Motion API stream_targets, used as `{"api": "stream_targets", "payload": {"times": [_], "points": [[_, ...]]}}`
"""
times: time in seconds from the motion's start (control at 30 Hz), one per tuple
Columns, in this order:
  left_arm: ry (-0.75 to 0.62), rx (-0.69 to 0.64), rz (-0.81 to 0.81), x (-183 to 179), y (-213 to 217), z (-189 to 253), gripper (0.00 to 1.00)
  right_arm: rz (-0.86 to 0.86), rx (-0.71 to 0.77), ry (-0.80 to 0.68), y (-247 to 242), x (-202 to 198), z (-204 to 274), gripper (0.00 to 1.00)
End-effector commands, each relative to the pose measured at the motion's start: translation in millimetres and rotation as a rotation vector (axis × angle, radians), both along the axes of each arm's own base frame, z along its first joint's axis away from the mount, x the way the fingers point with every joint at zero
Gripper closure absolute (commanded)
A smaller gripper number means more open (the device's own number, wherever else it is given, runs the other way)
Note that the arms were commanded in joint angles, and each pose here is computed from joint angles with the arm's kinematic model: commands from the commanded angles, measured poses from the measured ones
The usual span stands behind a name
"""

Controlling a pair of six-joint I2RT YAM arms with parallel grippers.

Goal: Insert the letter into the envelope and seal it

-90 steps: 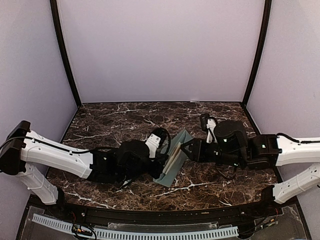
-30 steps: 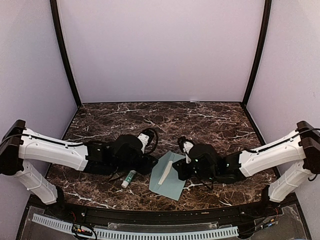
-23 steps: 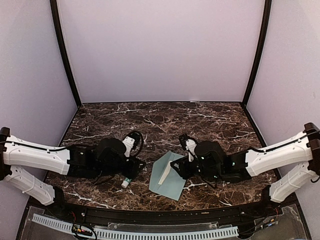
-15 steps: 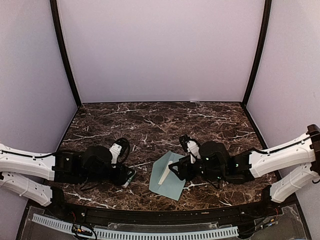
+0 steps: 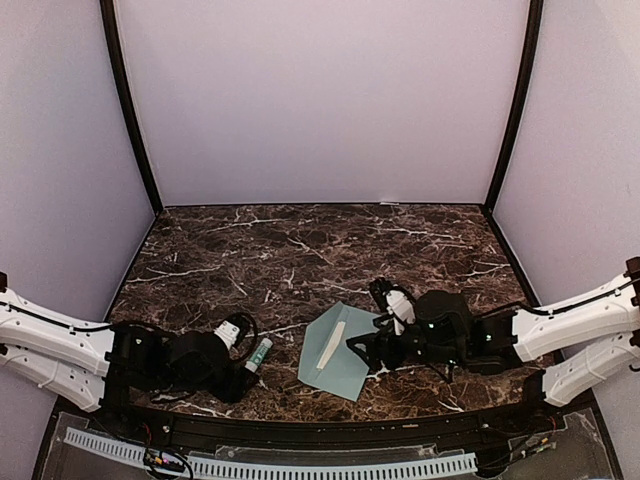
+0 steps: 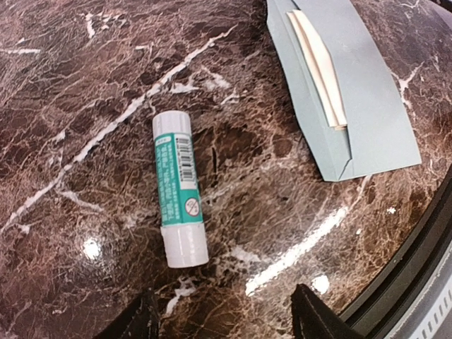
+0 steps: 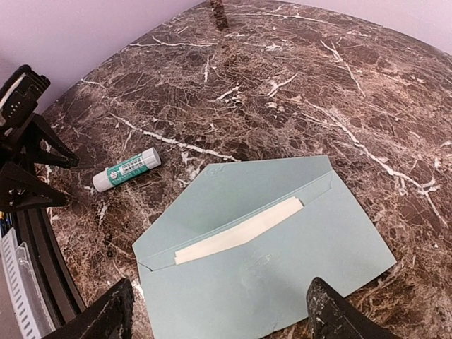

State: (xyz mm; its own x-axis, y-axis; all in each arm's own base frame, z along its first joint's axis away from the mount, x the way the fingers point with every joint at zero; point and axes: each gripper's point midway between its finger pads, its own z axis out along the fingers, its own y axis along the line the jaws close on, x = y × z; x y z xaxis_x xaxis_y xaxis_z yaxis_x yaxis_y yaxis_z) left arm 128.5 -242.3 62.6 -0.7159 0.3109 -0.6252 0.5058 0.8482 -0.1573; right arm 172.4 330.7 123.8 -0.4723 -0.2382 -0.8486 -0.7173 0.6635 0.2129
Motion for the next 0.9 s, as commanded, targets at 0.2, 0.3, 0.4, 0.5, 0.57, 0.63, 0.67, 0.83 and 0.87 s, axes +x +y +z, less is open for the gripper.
{"api": "stream_targets", "payload": {"times": [0.2,0.3,0.4,0.5,0.57,0.63,0.67,0.83,0.87], "points": [[-0.027,0.103,0.037,9,7,-23,0.4,0.034,0.069,-0.009,-1,-9,11,0.07],[-0.026,0.113,0.033,14,4,-28,0.41,0.046,0.078,-0.007,-2,-13,12,0.04],[-0.02,0.138,0.036,21,5,-35,0.45,0.052,0.088,-0.009,-4,-16,14,0.04],[-0.021,0.139,0.038,26,3,-38,0.48,0.059,0.104,-0.01,-7,-19,17,0.04],[-0.021,0.143,0.04,29,3,-39,0.52,0.062,0.112,-0.011,-8,-20,19,0.05],[-0.023,0.148,0.038,31,3,-41,0.54,0.067,0.119,-0.01,-9,-22,19,0.05],[-0.025,0.145,0.038,31,2,-41,0.55,0.07,0.123,-0.01,-10,-23,20,0.05],[-0.026,0.138,0.031,34,-1,-42,0.64,0.08,0.132,-0.009,-11,-25,21,0.06],[-0.026,0.133,0.027,35,-3,-42,0.66,0.082,0.133,-0.009,-11,-25,21,0.06]]}}
